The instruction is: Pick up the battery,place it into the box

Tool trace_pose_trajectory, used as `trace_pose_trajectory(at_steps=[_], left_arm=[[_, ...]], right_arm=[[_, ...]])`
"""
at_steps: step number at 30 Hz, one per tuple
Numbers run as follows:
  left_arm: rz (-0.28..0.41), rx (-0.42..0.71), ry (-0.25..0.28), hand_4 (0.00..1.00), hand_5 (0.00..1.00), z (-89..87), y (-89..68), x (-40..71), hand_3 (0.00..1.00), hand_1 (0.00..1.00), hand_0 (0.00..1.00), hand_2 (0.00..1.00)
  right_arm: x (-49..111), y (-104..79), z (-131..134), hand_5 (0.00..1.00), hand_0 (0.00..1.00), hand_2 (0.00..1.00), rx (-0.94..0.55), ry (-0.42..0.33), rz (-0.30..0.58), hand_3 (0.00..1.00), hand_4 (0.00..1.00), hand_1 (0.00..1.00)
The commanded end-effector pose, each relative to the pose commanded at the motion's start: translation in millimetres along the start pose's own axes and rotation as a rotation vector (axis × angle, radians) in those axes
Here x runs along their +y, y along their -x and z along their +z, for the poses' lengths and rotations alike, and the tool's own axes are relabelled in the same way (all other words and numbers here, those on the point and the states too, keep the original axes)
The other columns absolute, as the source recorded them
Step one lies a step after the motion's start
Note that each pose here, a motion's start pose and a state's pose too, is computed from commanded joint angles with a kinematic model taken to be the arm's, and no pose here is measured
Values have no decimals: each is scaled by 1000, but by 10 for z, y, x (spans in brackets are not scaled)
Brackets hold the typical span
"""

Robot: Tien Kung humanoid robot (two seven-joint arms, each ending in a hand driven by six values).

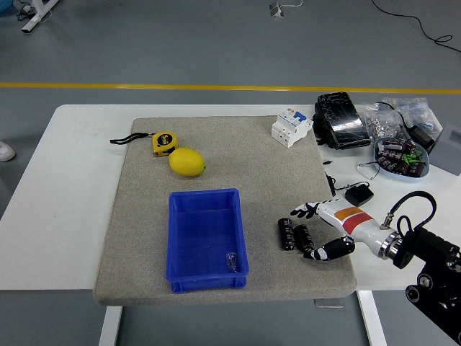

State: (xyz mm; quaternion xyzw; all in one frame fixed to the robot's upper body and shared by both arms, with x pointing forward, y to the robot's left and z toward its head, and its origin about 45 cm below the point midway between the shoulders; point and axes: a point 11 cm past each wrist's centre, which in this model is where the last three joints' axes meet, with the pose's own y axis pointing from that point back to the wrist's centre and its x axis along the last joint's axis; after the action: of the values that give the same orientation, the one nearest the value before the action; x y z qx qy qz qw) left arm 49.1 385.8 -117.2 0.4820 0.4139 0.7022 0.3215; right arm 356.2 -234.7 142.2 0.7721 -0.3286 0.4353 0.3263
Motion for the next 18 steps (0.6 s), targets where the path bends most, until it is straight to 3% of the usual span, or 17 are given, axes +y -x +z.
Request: trace_pose_trajectory(at_steps=[12,13,18], left_arm=[[0,-10,-4,670,574,-5,1,1,596,659,643,724],[-1,-12,-4,670,575,-3,-1,0,595,659,640,724],[-1,-23,-3,670,575,7,2,1,595,659,640,724]], right_arm=[[9,47,29,173,617,674,0,5,6,750,998,606],[4,52,27,135,538,614,-1,4,9,673,924,549],[-23,63,16,135,538,614,-7,0,28,673,924,549]])
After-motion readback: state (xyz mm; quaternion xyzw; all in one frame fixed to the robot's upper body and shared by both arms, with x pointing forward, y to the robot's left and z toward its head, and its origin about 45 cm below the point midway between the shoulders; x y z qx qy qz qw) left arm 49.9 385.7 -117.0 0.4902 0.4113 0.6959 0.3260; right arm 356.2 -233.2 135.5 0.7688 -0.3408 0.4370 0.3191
